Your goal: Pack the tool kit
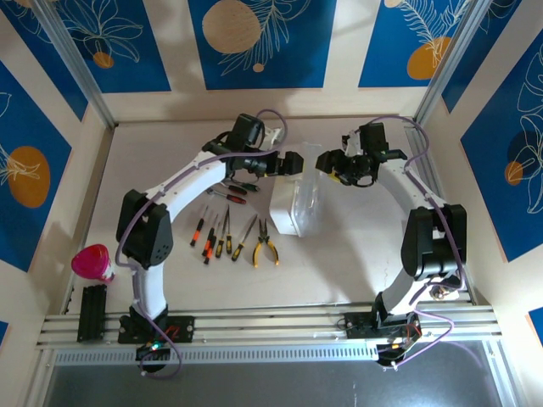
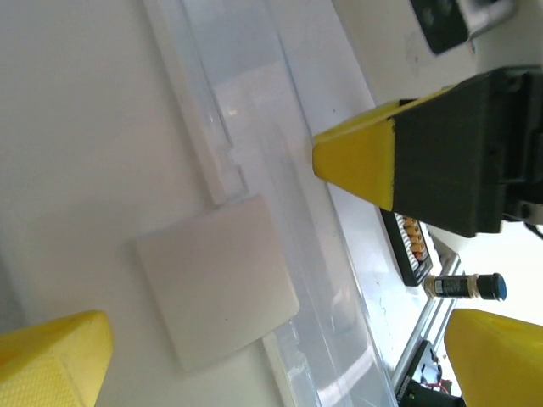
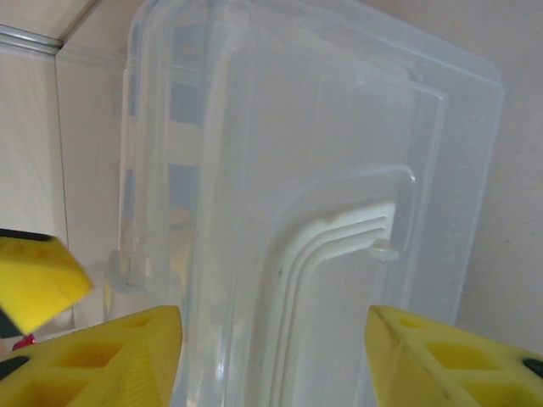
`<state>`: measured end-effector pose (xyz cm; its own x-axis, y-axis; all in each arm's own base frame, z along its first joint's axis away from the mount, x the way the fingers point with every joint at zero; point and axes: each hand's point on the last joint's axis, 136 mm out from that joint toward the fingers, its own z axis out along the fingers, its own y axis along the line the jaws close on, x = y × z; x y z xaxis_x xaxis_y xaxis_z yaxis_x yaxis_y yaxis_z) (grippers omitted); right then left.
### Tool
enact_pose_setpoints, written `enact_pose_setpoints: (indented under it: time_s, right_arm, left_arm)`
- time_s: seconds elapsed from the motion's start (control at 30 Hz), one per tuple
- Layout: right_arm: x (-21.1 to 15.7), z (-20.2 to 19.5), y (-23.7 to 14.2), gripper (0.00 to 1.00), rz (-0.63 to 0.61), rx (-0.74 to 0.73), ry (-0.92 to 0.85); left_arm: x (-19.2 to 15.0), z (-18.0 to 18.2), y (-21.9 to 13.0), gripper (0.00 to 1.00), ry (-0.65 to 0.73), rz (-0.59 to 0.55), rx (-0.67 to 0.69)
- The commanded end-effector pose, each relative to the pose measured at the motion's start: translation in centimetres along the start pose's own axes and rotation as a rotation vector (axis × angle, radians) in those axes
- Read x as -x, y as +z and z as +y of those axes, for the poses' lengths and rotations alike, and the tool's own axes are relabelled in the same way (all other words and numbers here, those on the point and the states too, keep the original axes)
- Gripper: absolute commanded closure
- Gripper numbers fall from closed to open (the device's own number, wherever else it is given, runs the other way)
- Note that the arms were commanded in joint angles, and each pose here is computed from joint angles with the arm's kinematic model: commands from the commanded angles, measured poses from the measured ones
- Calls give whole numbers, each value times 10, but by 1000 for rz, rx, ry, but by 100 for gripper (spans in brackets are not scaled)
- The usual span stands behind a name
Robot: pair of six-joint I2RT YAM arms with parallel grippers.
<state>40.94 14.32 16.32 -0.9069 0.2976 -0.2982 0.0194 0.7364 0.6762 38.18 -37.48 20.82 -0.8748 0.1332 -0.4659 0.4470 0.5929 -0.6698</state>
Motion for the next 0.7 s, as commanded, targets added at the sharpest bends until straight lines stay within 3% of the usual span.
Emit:
enact_pose_setpoints:
  time_s: [0.0, 0.1, 0.33, 0.67]
  right_arm:
    - [2, 6, 8, 46, 11, 19, 6]
    - [2, 6, 12, 52, 19, 23, 8]
    - [-5, 5, 25, 77, 54, 29, 11]
    - [-25, 6, 47, 86, 116, 36, 11]
  left_arm:
    - [1, -16, 10, 0, -3, 8, -58]
    - [-3, -16, 17, 0, -15, 19, -59]
    - [-10, -13, 31, 0, -54, 57, -55]
    - [-16, -21, 45, 0, -74, 103, -95]
